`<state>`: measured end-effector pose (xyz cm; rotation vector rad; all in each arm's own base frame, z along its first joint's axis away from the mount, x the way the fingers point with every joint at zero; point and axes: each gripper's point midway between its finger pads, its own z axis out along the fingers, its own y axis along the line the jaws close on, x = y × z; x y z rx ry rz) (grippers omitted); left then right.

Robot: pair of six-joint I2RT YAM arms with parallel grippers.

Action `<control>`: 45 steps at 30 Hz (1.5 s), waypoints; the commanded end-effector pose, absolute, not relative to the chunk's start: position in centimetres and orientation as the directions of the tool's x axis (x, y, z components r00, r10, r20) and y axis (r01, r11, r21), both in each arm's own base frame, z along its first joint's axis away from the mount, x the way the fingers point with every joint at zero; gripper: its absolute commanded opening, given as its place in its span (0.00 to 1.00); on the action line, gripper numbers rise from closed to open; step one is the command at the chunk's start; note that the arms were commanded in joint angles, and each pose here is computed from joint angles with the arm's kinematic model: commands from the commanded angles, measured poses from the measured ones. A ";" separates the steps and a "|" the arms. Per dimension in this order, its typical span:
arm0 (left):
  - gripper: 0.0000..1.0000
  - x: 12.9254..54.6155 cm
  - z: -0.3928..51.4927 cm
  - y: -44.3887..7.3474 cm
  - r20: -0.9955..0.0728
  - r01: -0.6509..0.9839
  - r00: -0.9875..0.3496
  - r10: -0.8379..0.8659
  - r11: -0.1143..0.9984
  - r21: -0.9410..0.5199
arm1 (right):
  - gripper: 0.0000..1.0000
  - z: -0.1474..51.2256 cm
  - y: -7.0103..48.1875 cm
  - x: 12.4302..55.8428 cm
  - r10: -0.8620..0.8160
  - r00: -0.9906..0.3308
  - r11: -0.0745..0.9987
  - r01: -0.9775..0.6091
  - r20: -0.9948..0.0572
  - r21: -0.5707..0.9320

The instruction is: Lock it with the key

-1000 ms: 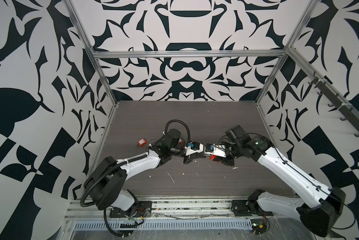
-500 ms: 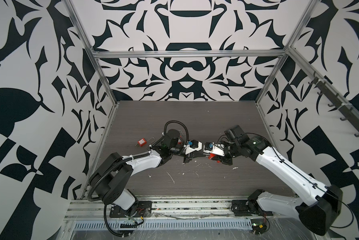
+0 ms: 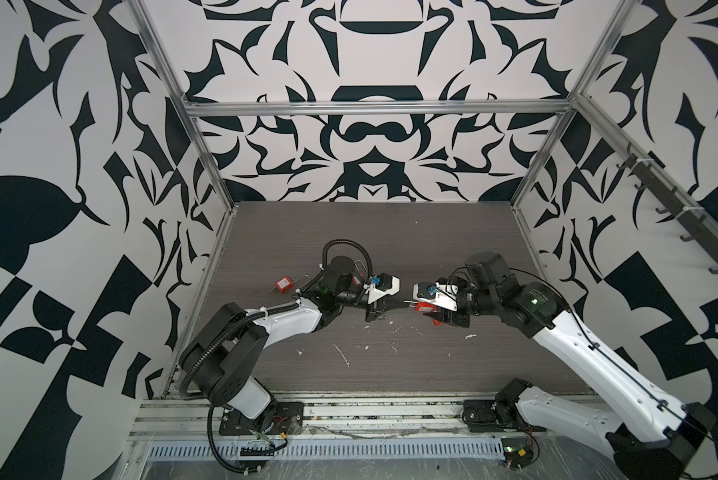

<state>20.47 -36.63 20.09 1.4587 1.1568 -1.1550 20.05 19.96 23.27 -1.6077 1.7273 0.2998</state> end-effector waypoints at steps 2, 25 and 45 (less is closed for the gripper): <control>0.00 19.5 21.6 -36.1 -0.985 0.975 0.150 0.086 -0.178 0.133 | 0.57 25.0 18.2 19.5 -0.777 0.026 0.236 -0.914 -0.628 -0.330; 0.00 17.8 21.9 -36.6 -0.982 0.963 0.163 0.100 -0.235 0.136 | 0.28 22.5 21.6 20.7 -0.742 0.045 0.150 -0.961 -0.668 -0.232; 0.00 18.0 22.4 -36.2 -0.969 0.957 0.211 0.128 -0.229 0.179 | 0.51 24.4 18.4 19.2 -0.765 -0.016 0.230 -0.941 -0.644 -0.249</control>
